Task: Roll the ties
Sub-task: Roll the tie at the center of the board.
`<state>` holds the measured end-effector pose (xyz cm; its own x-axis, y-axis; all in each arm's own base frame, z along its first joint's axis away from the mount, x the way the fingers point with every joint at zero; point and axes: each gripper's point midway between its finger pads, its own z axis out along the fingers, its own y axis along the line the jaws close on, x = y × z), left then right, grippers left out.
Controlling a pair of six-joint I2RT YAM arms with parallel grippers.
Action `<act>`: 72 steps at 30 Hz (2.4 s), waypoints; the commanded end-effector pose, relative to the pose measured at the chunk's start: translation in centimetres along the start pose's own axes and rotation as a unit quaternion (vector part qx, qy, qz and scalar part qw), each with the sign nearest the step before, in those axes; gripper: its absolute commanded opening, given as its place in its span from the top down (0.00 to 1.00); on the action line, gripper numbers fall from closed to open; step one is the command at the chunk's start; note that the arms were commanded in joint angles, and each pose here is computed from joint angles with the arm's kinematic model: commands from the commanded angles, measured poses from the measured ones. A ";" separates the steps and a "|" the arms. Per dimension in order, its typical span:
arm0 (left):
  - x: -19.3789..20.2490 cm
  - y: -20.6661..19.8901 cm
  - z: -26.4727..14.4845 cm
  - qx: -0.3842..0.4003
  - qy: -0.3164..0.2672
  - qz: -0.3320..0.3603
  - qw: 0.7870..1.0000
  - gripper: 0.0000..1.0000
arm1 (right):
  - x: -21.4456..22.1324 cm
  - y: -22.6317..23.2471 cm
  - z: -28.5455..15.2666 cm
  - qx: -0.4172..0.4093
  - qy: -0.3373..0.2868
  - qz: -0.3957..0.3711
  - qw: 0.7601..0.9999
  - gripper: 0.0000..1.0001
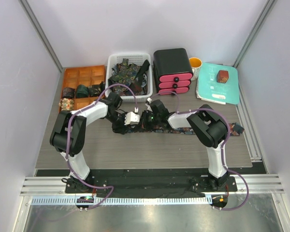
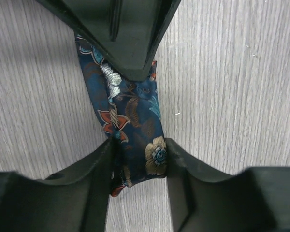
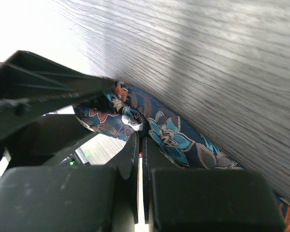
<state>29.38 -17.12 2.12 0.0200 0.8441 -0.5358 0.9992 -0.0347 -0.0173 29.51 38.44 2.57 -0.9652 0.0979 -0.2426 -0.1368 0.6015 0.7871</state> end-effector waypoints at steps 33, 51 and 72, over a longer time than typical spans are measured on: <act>-2.6 1.4 -0.6 -0.032 -0.030 -0.001 0.999 0.35 | -1.4 2.0 -0.2 -0.020 -0.013 -0.034 0.999 0.99; -1.1 0.8 0.5 -0.025 -0.011 -0.004 1.000 0.67 | -6.2 -0.2 -11.4 -0.002 -0.059 -0.244 0.968 0.48; -1.2 0.6 0.3 -0.016 -0.011 -0.003 1.000 0.68 | -16.6 6.7 -18.5 -0.008 -0.243 -0.147 0.959 0.00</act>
<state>30.08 -18.13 2.30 0.0087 0.8394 -0.5434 0.9999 -0.0022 0.0127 38.52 25.51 14.93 -0.6778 0.0586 -0.7329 -0.4860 0.7123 0.5064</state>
